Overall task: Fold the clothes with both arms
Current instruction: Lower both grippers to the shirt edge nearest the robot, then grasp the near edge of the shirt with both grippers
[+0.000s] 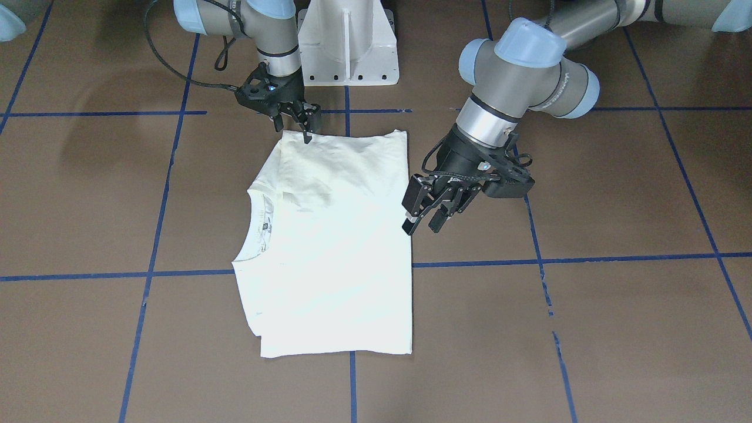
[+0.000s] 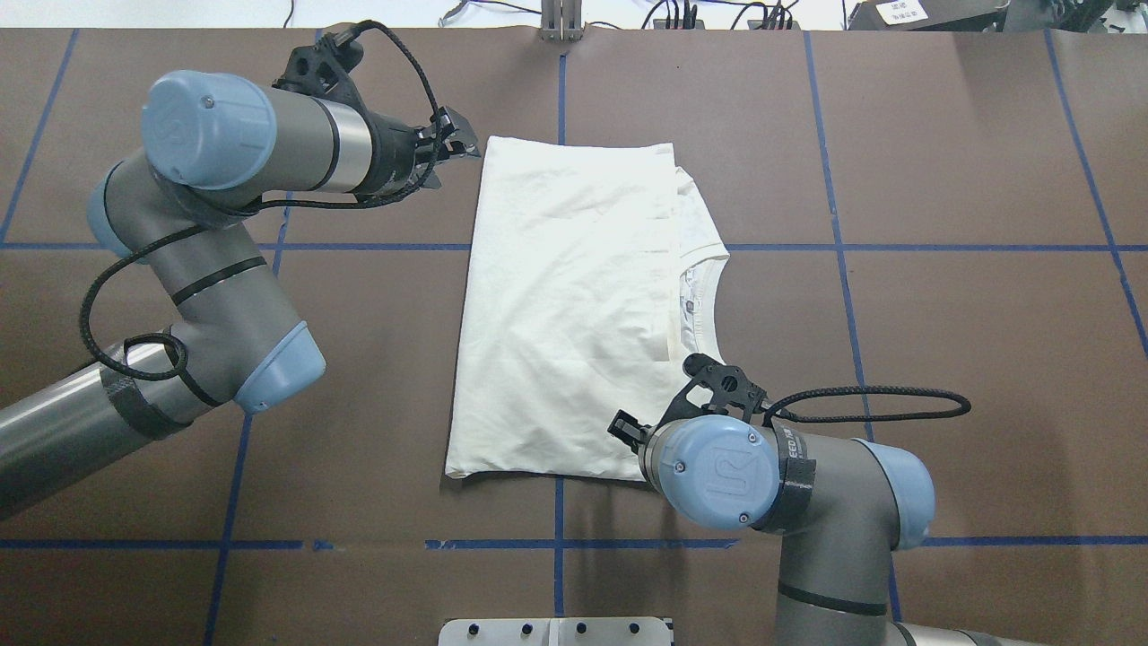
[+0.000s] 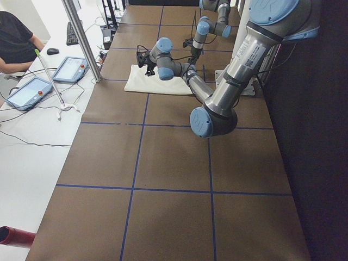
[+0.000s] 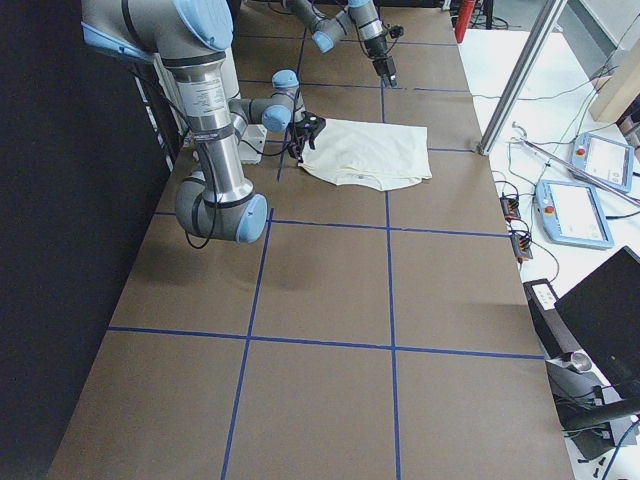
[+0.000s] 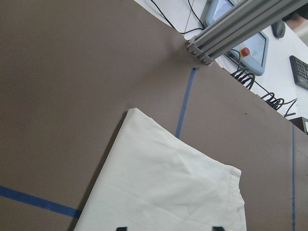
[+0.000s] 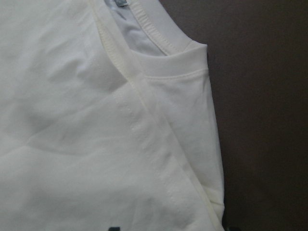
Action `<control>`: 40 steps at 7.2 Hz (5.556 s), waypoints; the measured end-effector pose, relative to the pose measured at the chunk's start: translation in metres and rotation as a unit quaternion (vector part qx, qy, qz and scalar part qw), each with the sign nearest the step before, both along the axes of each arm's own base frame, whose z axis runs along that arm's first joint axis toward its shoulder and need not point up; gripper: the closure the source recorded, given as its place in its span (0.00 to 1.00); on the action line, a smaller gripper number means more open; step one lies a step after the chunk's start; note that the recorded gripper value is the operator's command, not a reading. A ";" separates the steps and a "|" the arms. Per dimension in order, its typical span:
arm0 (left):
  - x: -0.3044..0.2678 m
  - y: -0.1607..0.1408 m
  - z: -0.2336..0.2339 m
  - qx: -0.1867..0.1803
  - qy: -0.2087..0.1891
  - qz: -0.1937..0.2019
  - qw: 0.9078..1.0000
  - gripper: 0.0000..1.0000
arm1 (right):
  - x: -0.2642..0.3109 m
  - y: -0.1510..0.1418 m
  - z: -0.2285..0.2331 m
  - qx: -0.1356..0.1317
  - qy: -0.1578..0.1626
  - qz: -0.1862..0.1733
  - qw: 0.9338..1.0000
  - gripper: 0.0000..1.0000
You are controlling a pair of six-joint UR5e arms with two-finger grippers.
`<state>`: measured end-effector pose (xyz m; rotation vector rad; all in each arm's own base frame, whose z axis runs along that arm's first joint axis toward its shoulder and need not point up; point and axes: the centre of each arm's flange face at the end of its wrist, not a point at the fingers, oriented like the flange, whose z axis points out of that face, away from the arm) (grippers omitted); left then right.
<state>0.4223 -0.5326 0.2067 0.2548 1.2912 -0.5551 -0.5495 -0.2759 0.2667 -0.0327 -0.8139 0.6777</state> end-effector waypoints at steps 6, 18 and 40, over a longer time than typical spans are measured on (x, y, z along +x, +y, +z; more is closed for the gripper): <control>0.001 0.001 -0.001 -0.008 0.006 -0.002 1.000 0.33 | -0.005 0.002 0.032 -0.045 0.009 0.068 0.997 0.47; 0.013 0.137 -0.003 -0.035 0.023 0.078 0.996 0.00 | 0.030 0.014 0.014 -0.040 -0.020 0.052 0.998 1.00; 0.123 0.279 0.083 -0.132 -0.060 0.123 0.982 1.00 | 0.034 0.013 0.008 -0.043 -0.027 0.050 0.997 1.00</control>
